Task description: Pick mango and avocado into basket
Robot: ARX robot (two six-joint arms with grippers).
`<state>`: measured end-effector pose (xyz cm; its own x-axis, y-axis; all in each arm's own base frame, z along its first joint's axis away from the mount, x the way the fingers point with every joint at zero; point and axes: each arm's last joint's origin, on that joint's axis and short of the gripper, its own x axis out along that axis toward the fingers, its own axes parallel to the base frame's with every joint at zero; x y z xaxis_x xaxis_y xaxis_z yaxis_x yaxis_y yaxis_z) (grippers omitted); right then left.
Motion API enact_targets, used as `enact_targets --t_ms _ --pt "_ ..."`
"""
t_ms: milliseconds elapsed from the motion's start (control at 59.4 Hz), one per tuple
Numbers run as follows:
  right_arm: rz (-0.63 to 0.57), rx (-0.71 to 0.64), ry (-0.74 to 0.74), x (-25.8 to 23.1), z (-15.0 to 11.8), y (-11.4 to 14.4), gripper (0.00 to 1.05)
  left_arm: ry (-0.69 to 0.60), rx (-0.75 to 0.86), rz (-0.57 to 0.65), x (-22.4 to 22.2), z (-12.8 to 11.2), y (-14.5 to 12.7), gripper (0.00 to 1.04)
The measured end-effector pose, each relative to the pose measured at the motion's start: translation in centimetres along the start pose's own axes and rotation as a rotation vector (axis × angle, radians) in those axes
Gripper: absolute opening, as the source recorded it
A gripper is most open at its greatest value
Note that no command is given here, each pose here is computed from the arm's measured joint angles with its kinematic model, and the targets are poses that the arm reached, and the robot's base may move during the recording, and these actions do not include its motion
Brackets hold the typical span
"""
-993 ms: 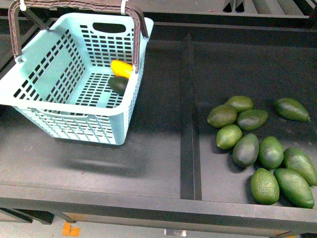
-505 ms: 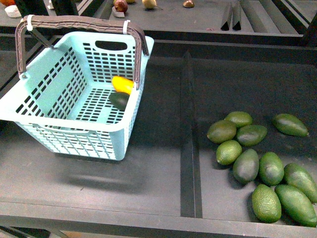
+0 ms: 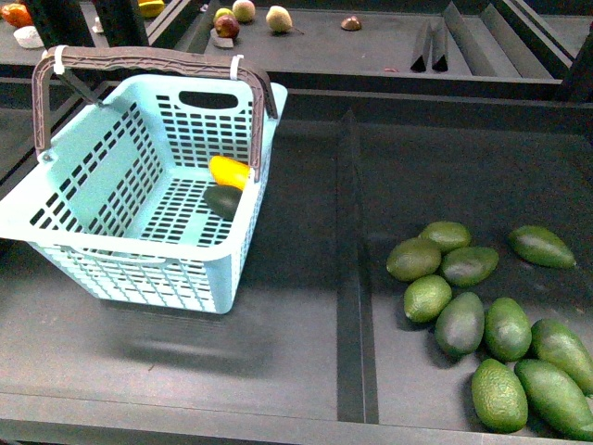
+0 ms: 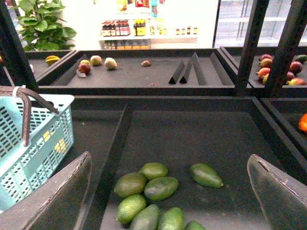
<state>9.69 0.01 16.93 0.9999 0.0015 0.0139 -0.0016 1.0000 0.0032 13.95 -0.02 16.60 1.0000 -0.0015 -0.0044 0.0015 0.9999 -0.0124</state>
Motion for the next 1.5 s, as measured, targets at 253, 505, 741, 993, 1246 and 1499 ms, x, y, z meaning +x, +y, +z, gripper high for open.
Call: enact_targets --t_ms 253,505,741,993,1246,1499 --pt "0.0 0.0 0.0 0.0 0.0 0.0 0.96 -0.014 0.001 -0.001 -1.2 0.4 0.0 0.02" --pt "0.0 0.0 0.0 0.0 0.0 0.0 0.96 -0.02 0.001 0.0 -2.1 0.6 0.0 0.02" --pt "0.0 0.0 0.0 0.0 0.0 0.0 0.96 -0.021 0.001 -0.001 -2.7 0.6 0.0 0.02" --pt "0.0 0.0 0.0 0.0 0.0 0.0 0.96 -0.002 0.001 0.0 -3.4 0.3 0.0 0.02" --pt "0.0 0.0 0.0 0.0 0.0 0.0 0.96 -0.015 0.002 0.0 -4.2 0.2 0.0 0.02" --pt "0.0 0.0 0.0 0.0 0.0 0.0 0.96 -0.015 0.002 0.0 -4.2 0.2 0.0 0.02"
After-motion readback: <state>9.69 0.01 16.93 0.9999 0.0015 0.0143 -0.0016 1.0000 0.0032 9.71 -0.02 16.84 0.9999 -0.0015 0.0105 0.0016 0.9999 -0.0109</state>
